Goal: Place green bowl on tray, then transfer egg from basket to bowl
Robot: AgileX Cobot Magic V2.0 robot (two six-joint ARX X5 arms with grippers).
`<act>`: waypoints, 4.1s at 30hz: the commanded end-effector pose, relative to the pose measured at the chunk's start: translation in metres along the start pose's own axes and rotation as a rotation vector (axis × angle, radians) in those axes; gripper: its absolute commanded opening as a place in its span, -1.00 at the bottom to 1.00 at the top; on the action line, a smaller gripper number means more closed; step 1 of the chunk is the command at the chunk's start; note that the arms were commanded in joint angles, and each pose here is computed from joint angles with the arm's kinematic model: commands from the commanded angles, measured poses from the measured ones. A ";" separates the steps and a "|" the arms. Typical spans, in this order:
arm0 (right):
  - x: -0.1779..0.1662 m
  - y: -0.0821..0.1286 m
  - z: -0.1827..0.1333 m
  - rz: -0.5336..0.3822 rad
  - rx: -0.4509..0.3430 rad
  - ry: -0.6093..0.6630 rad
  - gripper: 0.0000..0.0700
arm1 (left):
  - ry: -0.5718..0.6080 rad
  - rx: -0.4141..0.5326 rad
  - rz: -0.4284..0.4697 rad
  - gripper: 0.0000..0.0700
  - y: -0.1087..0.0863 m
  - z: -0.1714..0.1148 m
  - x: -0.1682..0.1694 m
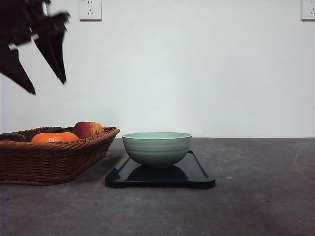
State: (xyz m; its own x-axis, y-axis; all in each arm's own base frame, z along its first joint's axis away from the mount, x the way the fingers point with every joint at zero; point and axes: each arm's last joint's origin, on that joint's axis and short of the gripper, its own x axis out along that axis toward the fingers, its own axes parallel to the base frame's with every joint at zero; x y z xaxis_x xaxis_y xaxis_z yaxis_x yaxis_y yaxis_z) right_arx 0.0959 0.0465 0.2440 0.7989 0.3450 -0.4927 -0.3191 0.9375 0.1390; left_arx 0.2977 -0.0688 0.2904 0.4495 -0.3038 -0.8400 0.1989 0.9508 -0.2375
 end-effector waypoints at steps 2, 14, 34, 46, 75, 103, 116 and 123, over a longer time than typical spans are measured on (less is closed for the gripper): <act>-0.001 0.001 0.002 0.004 0.006 -0.008 -0.44 | 0.004 0.000 0.017 0.26 0.002 0.010 0.016; 0.000 0.001 0.002 -0.004 0.003 -0.009 -0.44 | -0.015 -0.032 0.084 0.26 0.013 0.022 0.070; 0.000 0.000 0.002 -0.026 0.003 -0.007 -0.45 | 0.027 -0.084 0.114 0.26 0.023 0.021 0.110; 0.000 0.000 0.002 -0.026 0.003 -0.006 -0.44 | 0.055 -0.089 0.118 0.22 0.025 0.018 0.119; 0.000 0.000 0.002 -0.026 0.003 -0.006 -0.45 | 0.060 -0.106 0.120 -0.51 0.021 0.017 0.097; 0.000 0.000 0.002 -0.024 0.003 -0.011 -0.44 | -0.389 0.139 -0.191 -0.50 -0.052 0.033 -0.017; 0.000 0.000 0.003 -0.023 0.003 -0.013 -0.44 | -0.442 0.327 -0.242 -0.50 -0.117 0.030 0.030; 0.000 0.000 0.003 -0.023 0.004 -0.013 -0.44 | -0.406 0.353 -0.182 -0.50 -0.133 0.023 0.069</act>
State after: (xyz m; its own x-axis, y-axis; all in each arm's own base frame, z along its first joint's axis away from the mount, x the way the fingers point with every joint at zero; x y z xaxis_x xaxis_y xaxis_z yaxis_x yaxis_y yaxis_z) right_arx 0.0961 0.0456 0.2435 0.8075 0.3165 -0.4978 -0.2953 0.9474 0.1234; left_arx 0.3183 -0.2111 0.2775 0.6620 -0.5229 -0.5370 0.5407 0.8293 -0.1411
